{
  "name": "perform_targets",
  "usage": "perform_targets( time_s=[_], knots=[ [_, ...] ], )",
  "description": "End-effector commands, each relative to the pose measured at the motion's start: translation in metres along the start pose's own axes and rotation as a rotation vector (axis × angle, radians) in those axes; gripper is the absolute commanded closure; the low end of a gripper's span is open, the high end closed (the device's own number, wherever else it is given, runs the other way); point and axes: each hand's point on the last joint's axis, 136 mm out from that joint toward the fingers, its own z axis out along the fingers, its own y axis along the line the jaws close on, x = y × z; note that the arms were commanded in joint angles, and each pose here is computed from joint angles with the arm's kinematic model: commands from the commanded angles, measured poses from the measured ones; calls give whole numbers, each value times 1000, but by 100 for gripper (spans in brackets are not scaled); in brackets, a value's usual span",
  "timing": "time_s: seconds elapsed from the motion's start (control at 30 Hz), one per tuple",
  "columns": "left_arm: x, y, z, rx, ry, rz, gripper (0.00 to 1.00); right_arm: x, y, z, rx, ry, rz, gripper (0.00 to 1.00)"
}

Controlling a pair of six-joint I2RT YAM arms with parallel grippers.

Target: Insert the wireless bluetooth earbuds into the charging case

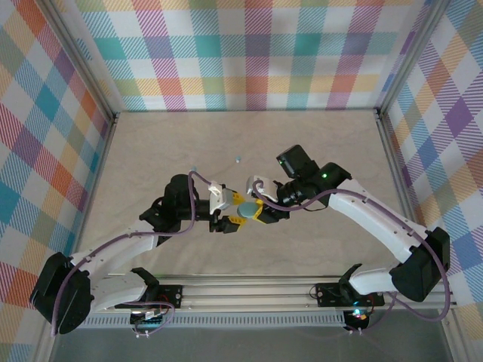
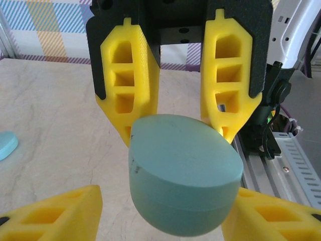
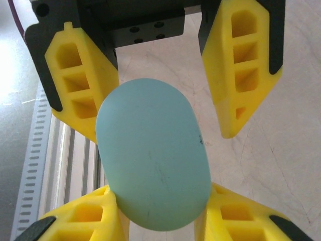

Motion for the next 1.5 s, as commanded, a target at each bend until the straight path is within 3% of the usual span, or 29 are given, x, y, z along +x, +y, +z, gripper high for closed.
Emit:
perform_targets(
  time_s=[0.0, 0.53, 0.83, 1.33, 1.47],
  knots=[
    [-22, -5, -4, 22, -43, 37, 39, -10, 8, -4, -41, -30, -28, 90],
    [-22, -5, -1, 47, -32, 28, 49, -10, 6, 0, -50, -26, -23, 92],
    [-16, -2, 0, 32, -18, 21, 42, -12, 4, -1, -44, -27, -28, 93],
    [-20, -3, -1, 33, -31, 25, 76, -15, 5, -3, -38, -46, -30, 93],
    [-23, -3, -3, 24, -37, 29, 81, -19, -1, -4, 0, -63, -18, 80]
  ],
)
